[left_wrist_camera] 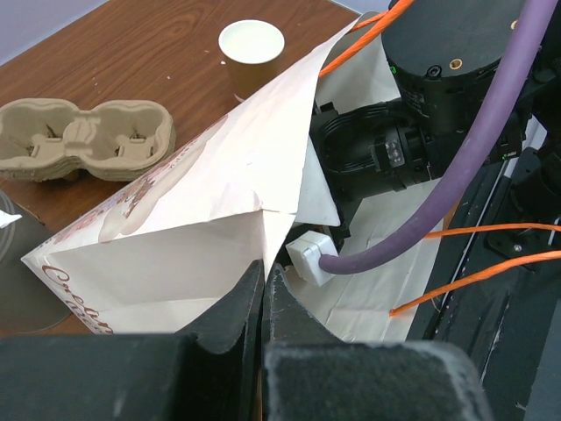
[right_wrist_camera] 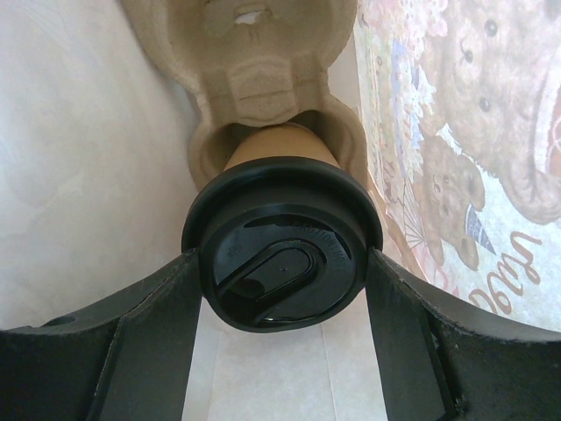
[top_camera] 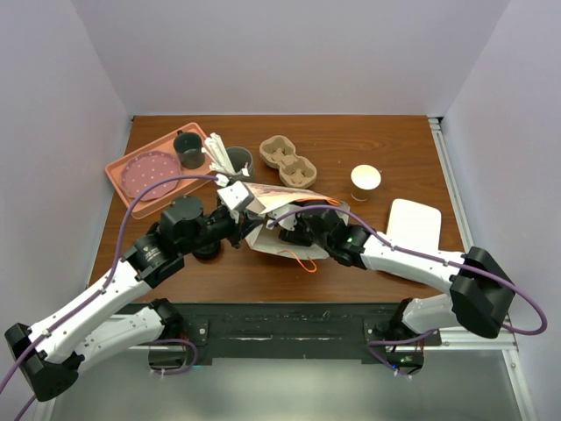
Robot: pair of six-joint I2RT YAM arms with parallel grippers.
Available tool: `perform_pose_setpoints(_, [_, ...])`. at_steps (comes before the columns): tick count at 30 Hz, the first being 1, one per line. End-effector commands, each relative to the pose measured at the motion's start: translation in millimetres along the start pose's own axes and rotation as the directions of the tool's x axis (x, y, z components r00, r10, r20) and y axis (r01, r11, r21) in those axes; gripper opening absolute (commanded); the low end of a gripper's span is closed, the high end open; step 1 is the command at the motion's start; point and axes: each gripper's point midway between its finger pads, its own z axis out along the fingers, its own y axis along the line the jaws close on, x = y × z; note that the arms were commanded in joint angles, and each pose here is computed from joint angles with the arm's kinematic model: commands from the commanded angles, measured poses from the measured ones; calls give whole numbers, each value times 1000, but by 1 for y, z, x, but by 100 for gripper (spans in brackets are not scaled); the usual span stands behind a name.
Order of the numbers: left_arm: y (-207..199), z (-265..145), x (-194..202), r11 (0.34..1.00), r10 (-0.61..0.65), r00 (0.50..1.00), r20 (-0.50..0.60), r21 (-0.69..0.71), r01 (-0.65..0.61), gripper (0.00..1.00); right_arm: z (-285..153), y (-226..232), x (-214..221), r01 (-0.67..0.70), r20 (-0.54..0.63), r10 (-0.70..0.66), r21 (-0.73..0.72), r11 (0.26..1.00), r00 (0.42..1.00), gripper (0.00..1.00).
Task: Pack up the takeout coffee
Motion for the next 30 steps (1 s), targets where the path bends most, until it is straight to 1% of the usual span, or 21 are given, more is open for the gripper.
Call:
perform_pose_setpoints(1, [-6, -1, -31, 1000, 2, 995, 97, 29, -5, 0, 2, 1, 7, -42, -13, 42, 10, 999, 999, 47])
perform_pose_setpoints(5, [-4, -1, -33, 1000, 1, 995, 101, 17, -3, 0, -3, -1, 2, -27, -4, 27, -4, 1000, 1000, 52])
perform_pose_setpoints(6, [-2, -1, -34, 1000, -1, 995, 104, 10, 0, 0, -5, -3, -1, -26, 2, 27, -6, 1000, 1000, 55])
perform_pose_setpoints(8, [3, -1, -36, 999, -24, 993, 112, -23, 27, 0, -8, -2, -1, -9, 0, 9, -28, 1000, 1000, 59])
perform_pose_setpoints(9, [3, -1, -38, 999, -28, 992, 120, -24, 31, 0, -9, -3, -8, -9, 17, 10, -40, 999, 1000, 61])
perform_pose_setpoints(11, [1, 0, -39, 999, -29, 992, 122, -12, 30, 0, -12, -1, -8, -4, 9, 5, -60, 998, 1000, 64])
perform_pose_setpoints(14, [1, -1, -41, 999, -30, 992, 125, -11, 31, 0, -17, -6, -15, -6, 14, 7, -64, 998, 1000, 71])
perform_pose_setpoints(19, [0, 0, -43, 999, -38, 992, 120, -9, 39, 0, -27, -9, -16, 4, 5, -4, -76, 997, 1000, 75])
perform_pose_setpoints(23, [1, 0, -41, 998, -66, 991, 114, -17, 68, 0, -35, -12, -15, 10, -3, -10, -88, 996, 1000, 85])
perform_pose_setpoints(28, [2, 1, -39, 996, -80, 991, 105, -24, 83, 0, -43, -14, -11, 24, -25, -27, -99, 995, 999, 87])
perform_pose_setpoints(30, [4, 1, -38, 996, -81, 992, 100, -34, 85, 0, -46, -14, -11, 27, -33, -31, -106, 994, 999, 93])
